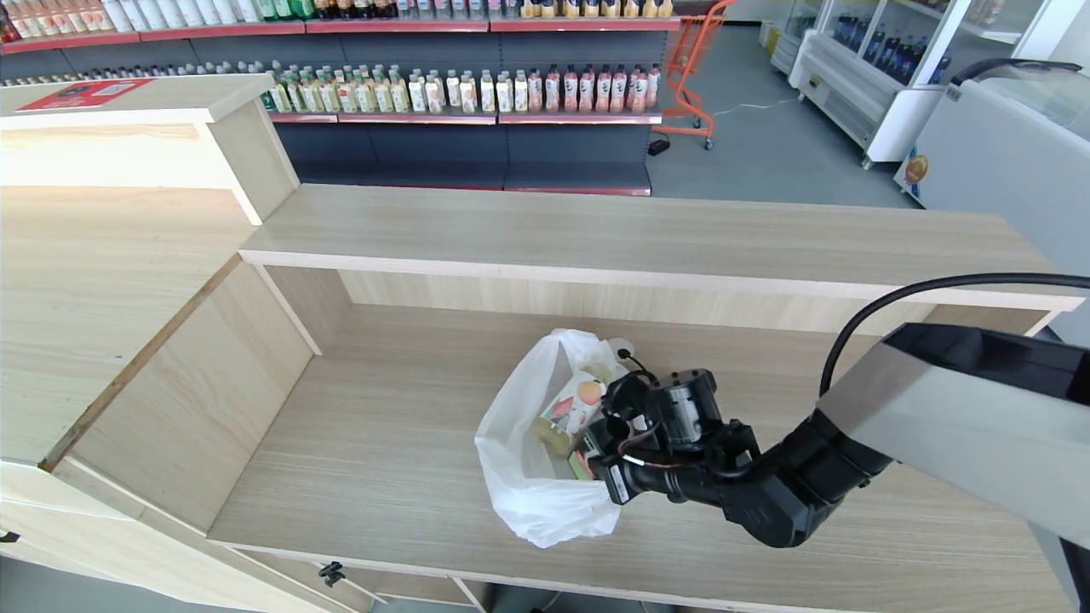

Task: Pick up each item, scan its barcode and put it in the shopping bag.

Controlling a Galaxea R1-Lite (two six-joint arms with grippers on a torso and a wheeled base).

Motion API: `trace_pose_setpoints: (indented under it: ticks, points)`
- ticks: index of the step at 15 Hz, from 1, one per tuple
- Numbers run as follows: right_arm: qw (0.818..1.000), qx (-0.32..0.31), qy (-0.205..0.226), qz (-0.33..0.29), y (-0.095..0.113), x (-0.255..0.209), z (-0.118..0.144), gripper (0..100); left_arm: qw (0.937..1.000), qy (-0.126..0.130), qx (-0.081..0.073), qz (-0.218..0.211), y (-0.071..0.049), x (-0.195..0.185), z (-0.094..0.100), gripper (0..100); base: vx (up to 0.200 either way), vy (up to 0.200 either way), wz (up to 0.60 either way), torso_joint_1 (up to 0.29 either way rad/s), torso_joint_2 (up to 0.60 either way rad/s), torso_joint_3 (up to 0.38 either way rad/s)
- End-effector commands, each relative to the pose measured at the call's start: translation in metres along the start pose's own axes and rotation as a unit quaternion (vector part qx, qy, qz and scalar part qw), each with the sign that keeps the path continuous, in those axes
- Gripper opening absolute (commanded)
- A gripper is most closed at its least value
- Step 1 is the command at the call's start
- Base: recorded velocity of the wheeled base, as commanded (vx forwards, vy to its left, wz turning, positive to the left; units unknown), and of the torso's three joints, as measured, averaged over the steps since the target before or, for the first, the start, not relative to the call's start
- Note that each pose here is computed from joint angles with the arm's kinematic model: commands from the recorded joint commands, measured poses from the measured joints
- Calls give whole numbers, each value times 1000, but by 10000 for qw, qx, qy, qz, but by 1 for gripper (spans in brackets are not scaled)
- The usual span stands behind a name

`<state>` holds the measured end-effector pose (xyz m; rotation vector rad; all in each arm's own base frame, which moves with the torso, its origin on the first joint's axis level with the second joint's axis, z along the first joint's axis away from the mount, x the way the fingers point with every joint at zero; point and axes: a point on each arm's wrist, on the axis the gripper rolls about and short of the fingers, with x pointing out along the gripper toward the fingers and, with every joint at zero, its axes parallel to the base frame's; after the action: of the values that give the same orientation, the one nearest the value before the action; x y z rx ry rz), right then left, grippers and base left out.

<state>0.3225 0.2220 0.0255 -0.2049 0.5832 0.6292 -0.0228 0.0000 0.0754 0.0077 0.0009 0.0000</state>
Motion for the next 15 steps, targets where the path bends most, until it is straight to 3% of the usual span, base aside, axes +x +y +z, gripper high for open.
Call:
trace_pose_setpoints:
  ticks: [1,2,3,8,9,11,13,15]
  points:
    - [9997,-69,226,15,1,-4,-14,0,10000,3,0,0,0,0,0,100,0,0,0,0,0,0]
    - [9996,-129,257,18,1,-6,-17,0,10000,-4,0,0,0,0,0,100,0,0,0,0,0,0]
    - [9997,-207,153,-54,-2,-7,-19,100,10000,-4,0,0,0,0,0,100,0,0,0,0,0,0]
    - [9984,23,-528,-194,-14,-30,12,100,10000,-4,0,0,0,0,0,100,0,0,0,0,0,0]
    - [9932,666,-925,-216,-24,-64,37,100,10000,-4,0,0,0,0,0,100,0,0,0,0,0,0]
    - [9821,1401,-1214,-348,-46,-128,54,100,10000,-4,0,0,0,0,0,100,0,0,0,0,0,0]
    - [9732,1594,-1579,-507,-65,-209,59,100,10000,-4,0,0,0,0,0,100,0,0,0,0,0,0]
    - [9704,1493,-1662,-918,-53,-265,41,100,10000,-4,0,0,0,0,0,100,0,0,0,0,0,0]
